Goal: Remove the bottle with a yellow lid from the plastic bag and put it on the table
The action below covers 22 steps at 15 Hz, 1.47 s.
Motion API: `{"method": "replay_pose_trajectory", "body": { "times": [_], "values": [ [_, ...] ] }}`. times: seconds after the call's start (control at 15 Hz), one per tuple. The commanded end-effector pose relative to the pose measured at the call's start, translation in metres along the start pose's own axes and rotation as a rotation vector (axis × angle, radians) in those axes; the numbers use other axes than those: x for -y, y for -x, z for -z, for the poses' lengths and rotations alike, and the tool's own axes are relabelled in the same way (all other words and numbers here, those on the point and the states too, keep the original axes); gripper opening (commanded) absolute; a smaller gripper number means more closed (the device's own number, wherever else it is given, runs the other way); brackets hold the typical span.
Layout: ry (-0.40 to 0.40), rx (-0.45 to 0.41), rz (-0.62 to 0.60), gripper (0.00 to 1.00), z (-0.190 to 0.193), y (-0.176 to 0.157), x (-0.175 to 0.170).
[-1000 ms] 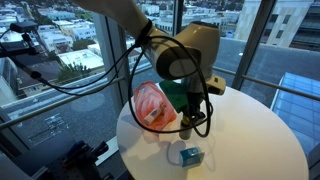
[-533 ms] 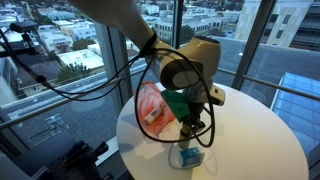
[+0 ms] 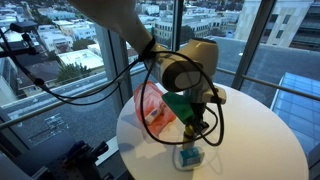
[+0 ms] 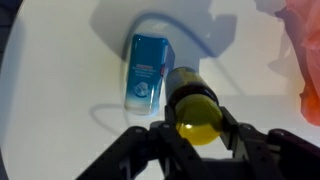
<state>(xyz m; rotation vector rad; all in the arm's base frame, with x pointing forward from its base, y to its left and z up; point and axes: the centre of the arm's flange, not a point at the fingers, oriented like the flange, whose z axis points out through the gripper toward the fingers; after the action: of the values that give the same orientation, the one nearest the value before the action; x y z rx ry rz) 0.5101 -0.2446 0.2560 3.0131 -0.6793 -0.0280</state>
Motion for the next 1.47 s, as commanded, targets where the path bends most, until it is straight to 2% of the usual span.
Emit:
{"method": "replay_pose_trajectory", "body": {
  "times": [0.0,0.4,0.47,0.53,0.6,0.67,0.73,0.87,1.0,1.4],
  "values": [
    [0.014,-0.015,0.023,0.20,-0.001,-0.005,0.000],
    [0.003,-0.017,0.022,0.21,-0.005,-0.005,0.001],
    [0.001,-0.017,0.024,0.40,-0.005,-0.005,0.001],
    [0.001,-0.017,0.025,0.51,-0.006,-0.004,0.001],
    [-0.001,-0.016,0.026,0.56,-0.005,-0.004,0.001],
    [-0.005,-0.017,0.028,0.67,-0.004,-0.003,0.001],
    [-0.005,-0.018,0.030,0.67,-0.004,-0.002,0.002],
    [-0.012,-0.020,0.039,0.88,0.000,0.000,0.003],
    [-0.022,-0.021,0.062,1.00,0.008,0.005,0.007],
    [-0.036,-0.007,0.147,1.00,0.040,0.013,0.021]
  ]
}}
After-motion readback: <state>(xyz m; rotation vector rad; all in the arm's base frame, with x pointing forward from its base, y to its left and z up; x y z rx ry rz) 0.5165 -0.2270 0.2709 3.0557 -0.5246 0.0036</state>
